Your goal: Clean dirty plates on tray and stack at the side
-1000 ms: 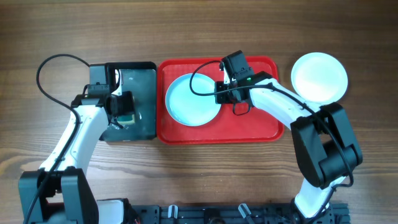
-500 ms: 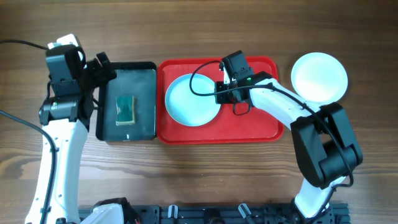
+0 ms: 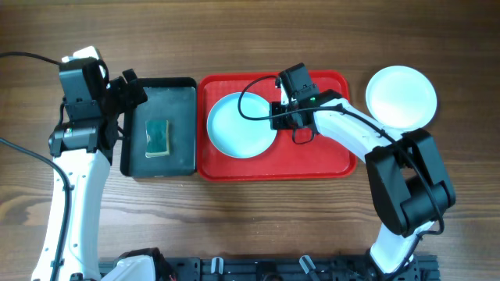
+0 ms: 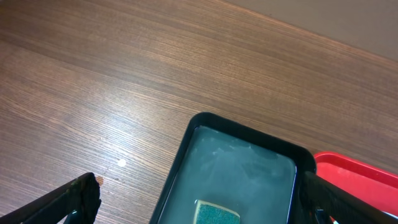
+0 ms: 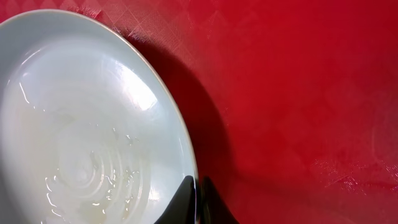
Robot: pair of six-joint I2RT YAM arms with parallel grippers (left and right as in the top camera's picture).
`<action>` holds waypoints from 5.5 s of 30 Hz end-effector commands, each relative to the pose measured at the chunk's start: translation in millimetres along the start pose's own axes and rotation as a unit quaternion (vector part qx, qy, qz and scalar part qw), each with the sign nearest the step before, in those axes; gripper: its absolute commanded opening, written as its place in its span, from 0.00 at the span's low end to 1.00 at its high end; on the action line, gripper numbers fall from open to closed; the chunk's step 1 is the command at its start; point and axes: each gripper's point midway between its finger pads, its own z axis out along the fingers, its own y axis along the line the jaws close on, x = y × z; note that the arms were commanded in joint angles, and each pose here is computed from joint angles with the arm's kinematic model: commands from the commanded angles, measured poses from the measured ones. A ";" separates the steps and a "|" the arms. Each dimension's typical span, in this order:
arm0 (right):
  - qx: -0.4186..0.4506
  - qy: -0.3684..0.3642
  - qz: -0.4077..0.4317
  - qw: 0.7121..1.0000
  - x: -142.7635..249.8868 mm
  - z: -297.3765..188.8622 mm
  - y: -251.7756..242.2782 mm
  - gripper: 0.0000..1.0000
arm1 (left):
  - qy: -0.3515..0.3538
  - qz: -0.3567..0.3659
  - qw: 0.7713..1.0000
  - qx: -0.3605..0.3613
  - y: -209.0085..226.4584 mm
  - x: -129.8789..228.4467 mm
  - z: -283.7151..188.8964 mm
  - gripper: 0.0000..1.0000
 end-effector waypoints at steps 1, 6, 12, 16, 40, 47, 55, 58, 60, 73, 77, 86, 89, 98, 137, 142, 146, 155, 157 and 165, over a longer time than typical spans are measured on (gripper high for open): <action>-0.010 0.001 -0.010 1.000 -1.4 2.1 5.7 0.06 | -0.004 -0.007 1.000 -0.007 2.6 -3.1 -0.5 1.00; -0.010 0.001 -0.010 1.000 -1.5 2.1 5.8 0.06 | -0.004 -0.007 1.000 -0.007 2.6 -3.1 -0.5 1.00; 0.004 -0.004 -0.010 1.000 -3.3 2.1 0.9 0.25 | -0.004 -0.007 1.000 -0.008 2.6 -3.0 -0.5 1.00; 0.013 -0.008 -0.010 1.000 -4.5 2.2 -2.3 0.31 | -0.004 -0.007 1.000 -0.008 2.6 -3.0 -0.5 1.00; -0.007 -0.050 -0.014 0.999 -33.4 -13.7 13.6 0.04 | -0.004 -0.007 1.000 -0.007 2.6 -3.1 -0.5 1.00; -0.037 -0.113 0.015 0.993 -72.7 -47.6 48.4 0.04 | -0.004 -0.007 1.000 -0.007 2.6 -3.1 -0.5 1.00; -0.037 -0.252 -0.046 0.966 -86.6 -62.6 140.0 0.04 | -0.004 -0.007 1.000 -0.007 2.6 -3.1 -0.5 1.00; -0.037 -0.295 -0.061 0.953 -91.1 -72.9 161.7 0.04 | -0.004 -0.007 1.000 -0.007 2.6 -3.1 -0.5 1.00; -0.046 -0.314 -0.072 0.946 -98.3 -79.0 167.9 0.04 | -0.004 -0.007 1.000 -0.007 2.6 -3.1 -0.5 1.00; 0.004 -0.418 -0.204 0.885 -128.5 -113.0 187.4 0.04 | -0.004 -0.007 1.000 -0.007 2.6 -3.1 -0.5 1.00; 0.020 -0.436 -0.270 0.858 -124.7 -113.8 206.2 0.04 | -0.004 -0.007 1.000 -0.007 2.6 -3.1 -0.5 1.00; 0.144 -0.500 -0.426 0.740 -120.6 -145.4 243.6 0.04 | -0.004 -0.007 1.000 -0.007 2.6 -3.1 -0.5 1.00; 0.171 -0.523 -0.448 0.705 -122.4 -162.3 252.7 0.04 | -0.004 -0.007 1.000 -0.007 2.6 -3.1 -0.5 1.00; 0.145 -0.536 -0.418 0.719 -120.0 -165.4 258.1 0.05 | -0.004 -0.007 1.000 -0.007 2.6 -3.1 -0.5 1.00; 0.215 -0.136 0.459 0.851 1.6 -189.5 -359.2 0.05 | -0.004 -0.007 1.000 -0.007 2.6 -3.1 -0.5 1.00; 0.205 -0.129 0.441 0.864 6.9 -175.0 -354.8 0.43 | -0.004 -0.007 1.000 -0.008 2.6 -3.0 -0.5 1.00; 0.144 -0.115 0.370 0.911 -10.1 -160.6 -322.6 0.60 | -0.004 -0.007 1.000 -0.007 2.6 -3.1 -0.5 1.00; 0.144 -0.067 0.148 0.976 -35.2 -122.1 -236.6 0.62 | -0.004 -0.007 1.000 -0.008 2.6 -3.0 -0.5 1.00; 0.179 -0.066 0.134 0.972 -36.2 -122.0 -237.2 0.62 | -0.004 -0.007 1.000 -0.008 2.6 -3.0 -0.5 1.00; 0.174 -0.059 0.127 0.975 -40.0 -90.1 -241.5 0.59 | -0.004 -0.007 1.000 -0.008 2.6 -3.0 -0.5 1.00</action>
